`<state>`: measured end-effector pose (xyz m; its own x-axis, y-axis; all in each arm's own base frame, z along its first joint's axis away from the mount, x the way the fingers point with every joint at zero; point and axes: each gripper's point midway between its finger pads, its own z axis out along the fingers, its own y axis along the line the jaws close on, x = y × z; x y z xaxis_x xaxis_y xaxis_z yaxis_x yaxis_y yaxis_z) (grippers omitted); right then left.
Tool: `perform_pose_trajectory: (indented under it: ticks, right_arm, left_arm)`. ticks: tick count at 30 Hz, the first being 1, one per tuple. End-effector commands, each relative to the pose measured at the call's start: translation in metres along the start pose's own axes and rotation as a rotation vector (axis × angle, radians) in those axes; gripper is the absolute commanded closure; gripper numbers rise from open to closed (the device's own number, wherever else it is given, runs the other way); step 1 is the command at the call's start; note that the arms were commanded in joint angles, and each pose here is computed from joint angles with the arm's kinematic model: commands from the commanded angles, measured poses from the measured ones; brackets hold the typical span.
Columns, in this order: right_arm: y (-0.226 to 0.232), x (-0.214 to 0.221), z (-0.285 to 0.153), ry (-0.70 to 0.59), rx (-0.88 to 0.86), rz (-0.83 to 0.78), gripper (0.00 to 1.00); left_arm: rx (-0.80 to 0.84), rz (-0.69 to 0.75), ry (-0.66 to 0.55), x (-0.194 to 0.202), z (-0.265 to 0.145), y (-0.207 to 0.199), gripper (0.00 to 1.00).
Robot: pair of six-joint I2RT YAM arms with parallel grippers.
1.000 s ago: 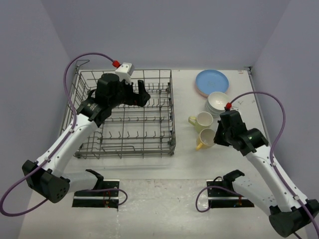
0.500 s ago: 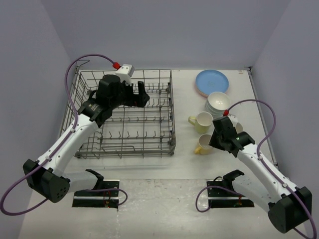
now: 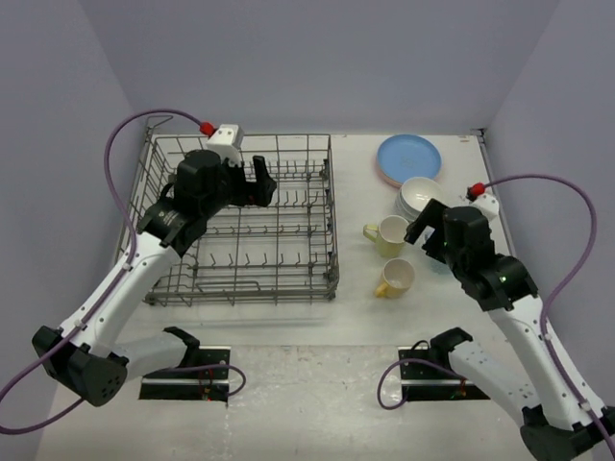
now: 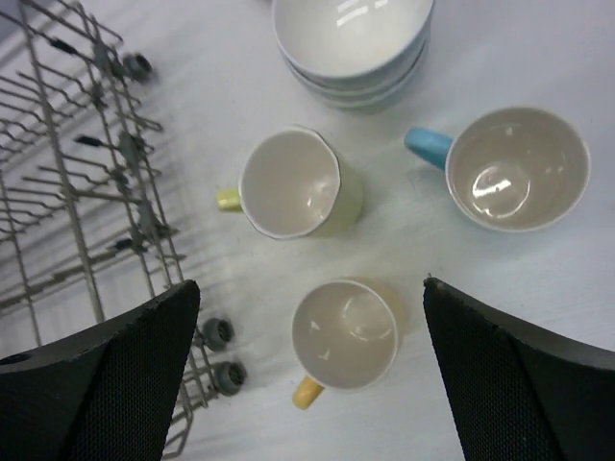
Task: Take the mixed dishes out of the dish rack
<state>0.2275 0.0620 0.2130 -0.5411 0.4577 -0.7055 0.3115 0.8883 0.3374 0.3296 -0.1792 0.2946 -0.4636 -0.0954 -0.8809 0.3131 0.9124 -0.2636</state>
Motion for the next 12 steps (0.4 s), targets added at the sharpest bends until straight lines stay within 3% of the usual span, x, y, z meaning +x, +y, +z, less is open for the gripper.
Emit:
perform_pose_trajectory:
  ticks: [1, 6, 12]
  right_arm:
    - [-0.003, -0.055, -0.022, -0.22, 0.025, 0.045, 0.01]
    - [0.011, -0.087, -0.046, -0.396, -0.111, 0.112, 0.01]
    - [0.01, -0.088, -0.054, -0.421, -0.15, 0.101, 0.01]
  left_arm:
    - [-0.098, -0.024, -0.09, -0.016, -0.017, 0.018, 0.0]
    - [-0.122, -0.032, -0.112, -0.009, -0.024, 0.025, 0.0]
    - [-0.157, -0.017, -0.131, -0.015, -0.024, 0.032, 0.0]
